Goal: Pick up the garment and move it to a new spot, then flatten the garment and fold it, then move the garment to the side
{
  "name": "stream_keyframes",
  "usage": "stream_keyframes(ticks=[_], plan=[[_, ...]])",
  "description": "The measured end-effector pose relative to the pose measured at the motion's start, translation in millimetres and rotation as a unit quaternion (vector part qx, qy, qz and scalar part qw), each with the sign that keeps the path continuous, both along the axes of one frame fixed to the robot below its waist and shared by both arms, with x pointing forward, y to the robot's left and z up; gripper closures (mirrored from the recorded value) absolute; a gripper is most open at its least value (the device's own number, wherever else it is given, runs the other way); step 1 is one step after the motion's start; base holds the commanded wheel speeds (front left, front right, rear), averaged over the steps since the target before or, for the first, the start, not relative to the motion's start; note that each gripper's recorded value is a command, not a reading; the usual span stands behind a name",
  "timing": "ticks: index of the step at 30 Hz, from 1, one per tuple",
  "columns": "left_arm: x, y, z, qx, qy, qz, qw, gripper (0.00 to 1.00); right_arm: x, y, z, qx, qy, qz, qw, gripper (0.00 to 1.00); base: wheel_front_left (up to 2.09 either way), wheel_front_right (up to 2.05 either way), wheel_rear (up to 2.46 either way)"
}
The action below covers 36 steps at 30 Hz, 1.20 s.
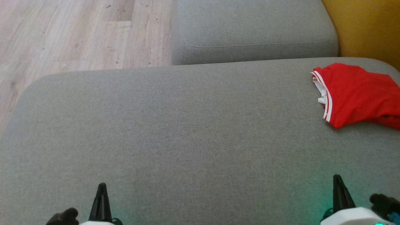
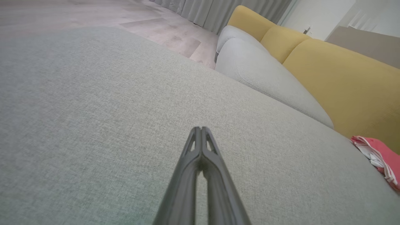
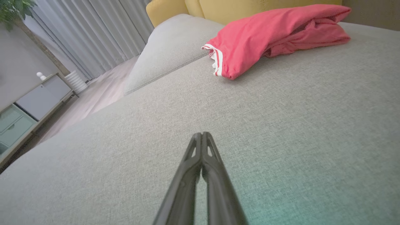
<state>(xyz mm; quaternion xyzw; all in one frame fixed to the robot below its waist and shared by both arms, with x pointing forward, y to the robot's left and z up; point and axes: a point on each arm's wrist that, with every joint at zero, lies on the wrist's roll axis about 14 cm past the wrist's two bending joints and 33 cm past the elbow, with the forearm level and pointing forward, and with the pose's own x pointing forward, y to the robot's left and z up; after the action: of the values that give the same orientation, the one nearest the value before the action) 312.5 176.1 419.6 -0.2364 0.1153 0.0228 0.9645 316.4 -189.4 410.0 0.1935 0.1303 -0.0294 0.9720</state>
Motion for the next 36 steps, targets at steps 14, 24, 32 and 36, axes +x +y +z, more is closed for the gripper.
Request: stream_keyframes(ticks=[14,24,32,36], plan=[[9.0,6.0,5.0,-0.074,0.000,0.029,0.997,1.00,8.7,-4.7,6.5,0.081,-0.004,-0.033,0.996,1.00,0.00,0.00,0.00],[16.7,6.9,10.6,-0.129,-0.003,0.041,0.991,1.00,13.2,-8.2,10.4,0.139,-0.008,-0.055,0.989,1.00,0.00,0.00,0.00],[19.1,8.3,10.8,-0.172,0.001,0.053,0.984,1.00,17.6,-10.4,14.7,0.185,-0.014,-0.070,0.980,1.00,0.00,0.00,0.00],[21.4,10.8,12.5,-0.194,-0.002,0.061,0.979,1.00,19.5,-11.5,16.3,0.209,-0.016,-0.078,0.975,1.00,0.00,0.00,0.00]])
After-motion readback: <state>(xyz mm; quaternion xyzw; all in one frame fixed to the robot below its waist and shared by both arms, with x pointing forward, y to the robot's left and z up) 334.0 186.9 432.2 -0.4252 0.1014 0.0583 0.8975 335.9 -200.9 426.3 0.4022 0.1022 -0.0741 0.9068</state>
